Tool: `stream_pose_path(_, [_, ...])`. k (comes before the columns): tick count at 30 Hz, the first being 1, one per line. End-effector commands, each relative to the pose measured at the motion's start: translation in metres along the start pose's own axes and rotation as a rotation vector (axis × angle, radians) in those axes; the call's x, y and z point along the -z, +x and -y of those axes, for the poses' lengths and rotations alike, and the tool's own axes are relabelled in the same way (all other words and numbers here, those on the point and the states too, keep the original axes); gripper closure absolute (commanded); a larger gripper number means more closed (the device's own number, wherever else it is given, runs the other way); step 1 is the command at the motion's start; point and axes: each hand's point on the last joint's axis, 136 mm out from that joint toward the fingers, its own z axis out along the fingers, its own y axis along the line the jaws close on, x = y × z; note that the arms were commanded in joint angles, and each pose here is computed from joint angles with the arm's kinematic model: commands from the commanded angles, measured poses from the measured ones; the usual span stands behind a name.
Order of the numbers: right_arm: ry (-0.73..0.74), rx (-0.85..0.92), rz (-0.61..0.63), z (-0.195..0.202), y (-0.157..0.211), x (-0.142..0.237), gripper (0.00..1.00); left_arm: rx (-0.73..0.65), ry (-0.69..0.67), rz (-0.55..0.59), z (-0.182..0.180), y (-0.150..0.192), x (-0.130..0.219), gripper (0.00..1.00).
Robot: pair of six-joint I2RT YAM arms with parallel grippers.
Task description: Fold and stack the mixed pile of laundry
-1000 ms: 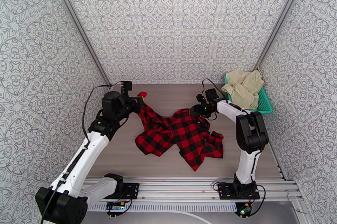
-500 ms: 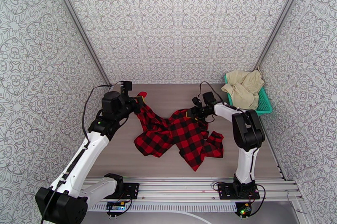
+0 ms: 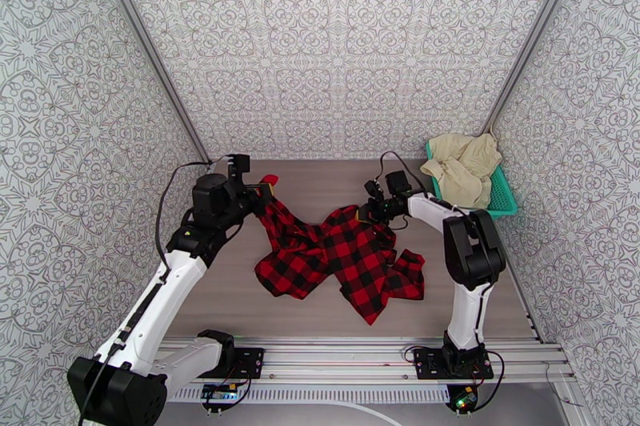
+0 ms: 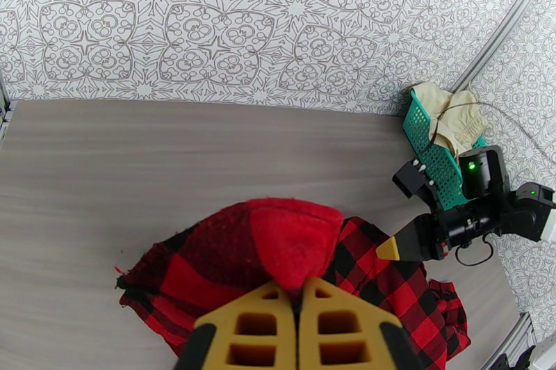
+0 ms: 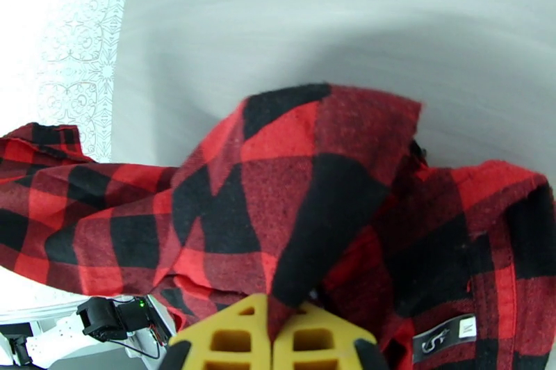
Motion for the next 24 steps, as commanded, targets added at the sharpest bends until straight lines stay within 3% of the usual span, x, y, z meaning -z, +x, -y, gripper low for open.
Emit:
stream_pose_path(1, [-0.031,0.078,0.214,-0.057,-0.036,0.095,1.0,-0.039,-0.049,0.069,-0.005,-0.026,0.037,1.0])
stream_pose_path(5, [0.014,0.15,0.445,-0.101,-0.04,0.199,1.0,-0.094,-0.049,0.13,0.006,-0.047,0.069,1.0])
stream_pose_path(9, [0.086,0.253,0.712,-0.154,-0.014,0.302,1.0,-0.17,-0.004,0.205,0.036,-0.069,0.107,1.0])
stream_pose_path(12, [0.129,0.282,0.844,-0.183,0.011,0.352,1.0,-0.235,0.039,0.28,0.061,-0.086,0.138,1.0])
stream_pose_path(15, [0.08,0.293,0.872,-0.212,0.03,0.377,1.0,-0.266,0.04,0.334,0.076,-0.104,0.161,1.0])
stream_pose_path(19, [0.004,0.314,0.889,-0.245,0.041,0.397,1.0,-0.264,0.071,0.332,0.091,-0.124,0.164,1.0])
stream_pose_path(24, [0.04,0.256,0.857,-0.234,-0.002,0.387,1.0,-0.255,-0.06,0.248,0.063,-0.147,0.114,1.0])
